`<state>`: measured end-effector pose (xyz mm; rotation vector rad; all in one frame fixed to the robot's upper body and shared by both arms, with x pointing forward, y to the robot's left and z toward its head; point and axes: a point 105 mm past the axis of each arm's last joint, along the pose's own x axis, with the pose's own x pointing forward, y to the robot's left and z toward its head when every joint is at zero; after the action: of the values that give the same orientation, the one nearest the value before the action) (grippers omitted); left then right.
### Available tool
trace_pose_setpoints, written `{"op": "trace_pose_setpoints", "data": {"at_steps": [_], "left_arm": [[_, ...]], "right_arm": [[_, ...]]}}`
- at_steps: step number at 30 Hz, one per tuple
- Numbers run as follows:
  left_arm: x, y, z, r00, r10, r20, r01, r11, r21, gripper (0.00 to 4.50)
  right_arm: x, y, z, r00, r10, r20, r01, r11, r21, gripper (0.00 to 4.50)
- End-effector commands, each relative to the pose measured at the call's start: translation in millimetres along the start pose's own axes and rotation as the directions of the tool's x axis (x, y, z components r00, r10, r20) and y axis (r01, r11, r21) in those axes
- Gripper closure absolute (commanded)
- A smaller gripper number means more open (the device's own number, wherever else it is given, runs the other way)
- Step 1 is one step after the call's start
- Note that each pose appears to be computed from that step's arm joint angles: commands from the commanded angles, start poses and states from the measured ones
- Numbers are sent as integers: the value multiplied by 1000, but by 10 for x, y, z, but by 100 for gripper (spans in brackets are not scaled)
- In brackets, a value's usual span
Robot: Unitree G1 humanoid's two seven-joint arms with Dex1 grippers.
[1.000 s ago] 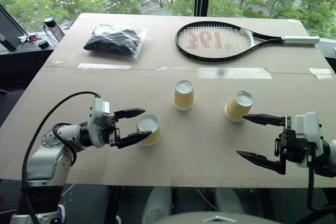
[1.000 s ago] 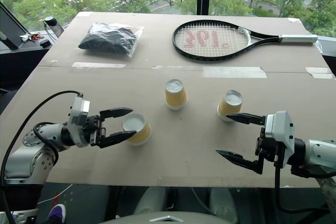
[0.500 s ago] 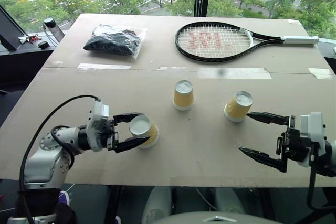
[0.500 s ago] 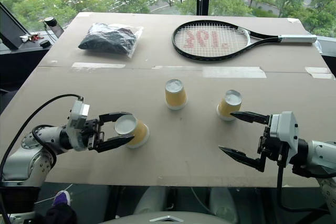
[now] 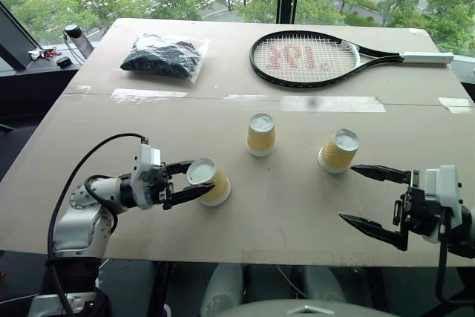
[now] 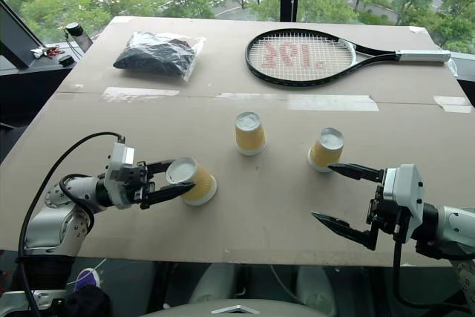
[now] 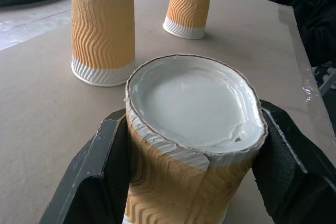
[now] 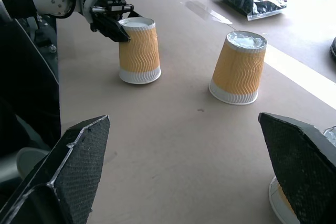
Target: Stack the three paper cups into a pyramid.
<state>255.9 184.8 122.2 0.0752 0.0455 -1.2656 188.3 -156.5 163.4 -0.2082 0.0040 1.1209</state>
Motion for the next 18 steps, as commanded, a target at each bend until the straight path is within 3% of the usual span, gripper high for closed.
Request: {"op": "trace_pose_setpoints", "data": {"at_steps": [1,8,18], "left_arm": [[281,-5,176,1000,-5,2,4,995,97,194],[843,38,248,997,-43,-69,50,993,106,194],[1433,18,373,988,-152,-16,152,988,37,194]], "right_arm": [[-19,13,110,1000,-25,19,26,998,-62,0],[-25,49,118,997,-70,15,71,995,-68,0],[-57,94,139,991,-131,9,131,989,-69,0]]}}
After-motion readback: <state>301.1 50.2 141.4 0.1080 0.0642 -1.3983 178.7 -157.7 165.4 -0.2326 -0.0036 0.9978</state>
